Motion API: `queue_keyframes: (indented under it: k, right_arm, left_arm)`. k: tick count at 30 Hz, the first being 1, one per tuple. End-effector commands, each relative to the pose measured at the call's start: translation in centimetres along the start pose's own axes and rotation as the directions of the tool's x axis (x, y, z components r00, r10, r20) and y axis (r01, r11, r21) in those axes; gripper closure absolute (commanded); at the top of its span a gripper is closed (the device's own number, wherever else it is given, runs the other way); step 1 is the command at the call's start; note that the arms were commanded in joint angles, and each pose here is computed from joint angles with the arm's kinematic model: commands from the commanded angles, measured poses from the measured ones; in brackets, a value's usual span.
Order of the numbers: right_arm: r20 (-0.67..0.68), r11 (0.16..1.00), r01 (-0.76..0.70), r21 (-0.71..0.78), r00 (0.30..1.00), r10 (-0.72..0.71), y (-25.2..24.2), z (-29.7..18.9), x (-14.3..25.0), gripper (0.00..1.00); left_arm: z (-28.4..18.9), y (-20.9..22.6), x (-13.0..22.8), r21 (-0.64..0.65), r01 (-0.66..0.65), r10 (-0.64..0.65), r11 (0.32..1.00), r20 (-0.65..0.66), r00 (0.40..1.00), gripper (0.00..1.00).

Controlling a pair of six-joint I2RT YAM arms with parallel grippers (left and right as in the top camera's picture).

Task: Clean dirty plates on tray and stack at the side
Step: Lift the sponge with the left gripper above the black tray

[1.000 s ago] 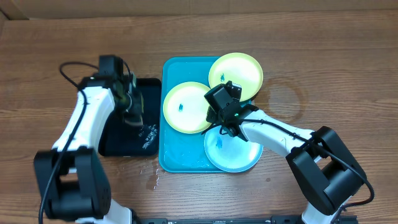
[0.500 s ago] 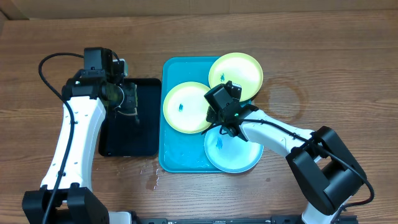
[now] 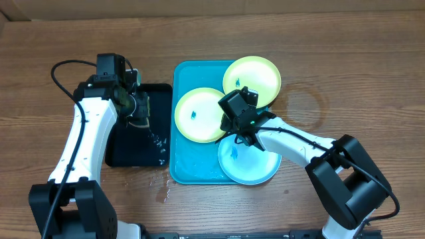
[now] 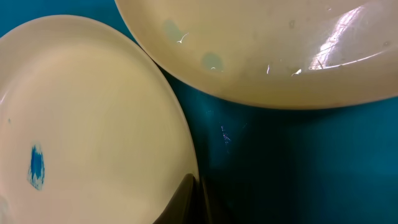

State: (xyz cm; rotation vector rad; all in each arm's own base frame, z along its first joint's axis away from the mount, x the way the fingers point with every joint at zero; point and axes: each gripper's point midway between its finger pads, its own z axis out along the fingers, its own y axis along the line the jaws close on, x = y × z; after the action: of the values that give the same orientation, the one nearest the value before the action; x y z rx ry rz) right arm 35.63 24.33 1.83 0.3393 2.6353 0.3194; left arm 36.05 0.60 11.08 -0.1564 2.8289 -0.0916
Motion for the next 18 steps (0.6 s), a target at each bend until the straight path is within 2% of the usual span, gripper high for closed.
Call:
queue_keyframes:
  k: [1, 10, 18]
  right_arm:
    - [0.008, 1.0, 0.0, -0.01, 1.0, 0.0, 0.4, -0.1, -0.4, 0.96]
    - [0.009, 1.0, 0.001, -0.01, 1.0, -0.001, 0.4, -0.1, -0.4, 0.96]
    - [0.009, 1.0, 0.001, -0.01, 1.0, -0.001, 0.4, -0.1, -0.5, 0.96]
  left_arm:
    - [0.1, -0.6, -0.3, 0.021, -0.007, 0.007, 1.0, 0.009, 1.0, 0.96]
    - [0.5, -0.5, 0.6, 0.019, 0.003, -0.002, 1.0, -0.02, 1.0, 0.96]
    - [3.1, -0.3, 1.5, 0.021, 0.0, 0.0, 1.0, 0.001, 1.0, 0.96]
